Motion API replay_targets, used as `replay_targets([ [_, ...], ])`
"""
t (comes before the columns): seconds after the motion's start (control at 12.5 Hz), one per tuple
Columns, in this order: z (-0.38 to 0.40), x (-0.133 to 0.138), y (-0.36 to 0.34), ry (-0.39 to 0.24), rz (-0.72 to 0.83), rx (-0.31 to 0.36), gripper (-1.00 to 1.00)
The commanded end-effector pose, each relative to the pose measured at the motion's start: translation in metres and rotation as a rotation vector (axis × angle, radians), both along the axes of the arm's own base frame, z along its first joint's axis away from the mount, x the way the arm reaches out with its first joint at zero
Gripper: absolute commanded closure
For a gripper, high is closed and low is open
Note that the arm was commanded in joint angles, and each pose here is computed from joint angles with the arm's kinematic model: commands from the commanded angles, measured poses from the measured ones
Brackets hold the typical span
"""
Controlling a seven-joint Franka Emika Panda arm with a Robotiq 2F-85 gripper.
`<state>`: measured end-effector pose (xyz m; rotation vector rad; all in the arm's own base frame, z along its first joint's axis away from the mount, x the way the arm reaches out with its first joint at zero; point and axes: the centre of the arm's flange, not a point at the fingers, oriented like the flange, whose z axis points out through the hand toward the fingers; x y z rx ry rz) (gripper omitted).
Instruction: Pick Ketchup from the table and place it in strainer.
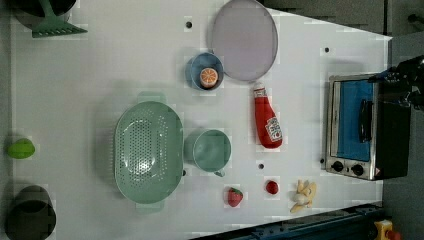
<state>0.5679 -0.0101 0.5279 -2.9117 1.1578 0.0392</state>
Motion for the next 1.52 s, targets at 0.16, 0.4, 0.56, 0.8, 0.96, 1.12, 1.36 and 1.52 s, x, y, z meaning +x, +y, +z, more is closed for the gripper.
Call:
replay_targets([
  [0.16, 0.072, -0.073, -0.005, 0.001, -0.091, -0.012, -0.81],
  [0.4, 0.037, -0.067, -0.003, 0.036, -0.071, -0.012, -1.0],
  [0.56, 0.003, -0.063, 0.0, 0.06, -0.059, -0.011, -1.0],
  [0.8, -0.047, -0.057, 0.006, 0.074, 0.04, -0.005, -1.0],
  [0.96, -0.079, -0.057, 0.009, 0.08, 0.204, 0.006, -1.0],
  [1.12, -0.11, -0.062, 0.01, 0.08, 0.413, 0.018, -1.0],
  [1.36, -0.157, -0.076, 0.01, 0.086, 0.721, 0.036, -1.0],
  [1.52, -0.186, -0.083, 0.01, 0.061, 0.877, 0.038, -1.0],
])
